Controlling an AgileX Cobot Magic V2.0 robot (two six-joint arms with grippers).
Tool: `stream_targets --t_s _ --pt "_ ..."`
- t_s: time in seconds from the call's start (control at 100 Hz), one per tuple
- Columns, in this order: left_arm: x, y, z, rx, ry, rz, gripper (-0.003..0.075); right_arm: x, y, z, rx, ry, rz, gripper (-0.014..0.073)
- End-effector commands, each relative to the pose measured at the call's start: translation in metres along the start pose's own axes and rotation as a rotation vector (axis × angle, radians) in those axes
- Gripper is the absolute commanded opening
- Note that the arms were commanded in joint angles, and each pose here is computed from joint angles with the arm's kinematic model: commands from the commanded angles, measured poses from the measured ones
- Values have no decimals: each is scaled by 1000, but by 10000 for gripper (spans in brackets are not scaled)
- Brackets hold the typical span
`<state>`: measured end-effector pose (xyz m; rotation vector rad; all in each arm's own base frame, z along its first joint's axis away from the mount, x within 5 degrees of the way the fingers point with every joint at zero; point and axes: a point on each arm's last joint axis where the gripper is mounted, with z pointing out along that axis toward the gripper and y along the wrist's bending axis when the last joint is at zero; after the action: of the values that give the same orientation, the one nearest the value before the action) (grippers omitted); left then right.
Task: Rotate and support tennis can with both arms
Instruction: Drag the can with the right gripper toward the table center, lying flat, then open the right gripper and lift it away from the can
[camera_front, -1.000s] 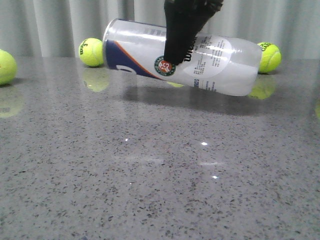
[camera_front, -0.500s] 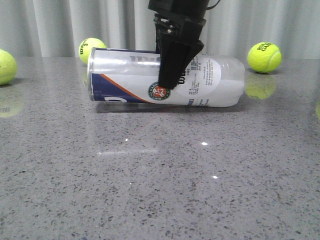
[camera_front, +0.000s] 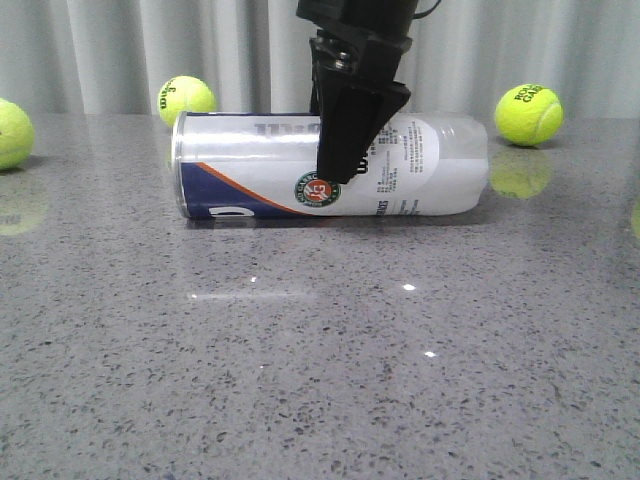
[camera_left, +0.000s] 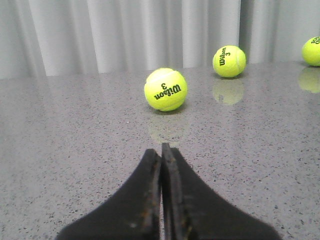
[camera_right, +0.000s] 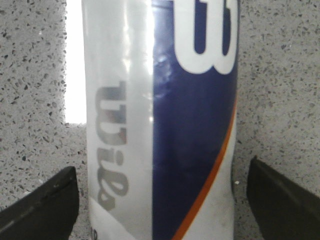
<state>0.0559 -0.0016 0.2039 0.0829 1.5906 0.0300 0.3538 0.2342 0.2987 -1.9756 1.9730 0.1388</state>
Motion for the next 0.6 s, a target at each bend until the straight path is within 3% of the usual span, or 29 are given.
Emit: stream_targets --t_s 0.0,0.25,0.51,0.59 --pt "7 -1 -1 -2 -70 -10 -21 -3 7 -33 19 -28 -7 667" --pt "7 -1 -1 -2 -70 -10 -21 -5 11 -54 64 -56 -15 667" --pt "7 -1 -1 -2 -70 -10 -20 -5 26 -104 166 -119 -32 666" --pt "7 -1 -1 -2 -70 -10 -20 -4 33 -123 202 -142 -23 613"
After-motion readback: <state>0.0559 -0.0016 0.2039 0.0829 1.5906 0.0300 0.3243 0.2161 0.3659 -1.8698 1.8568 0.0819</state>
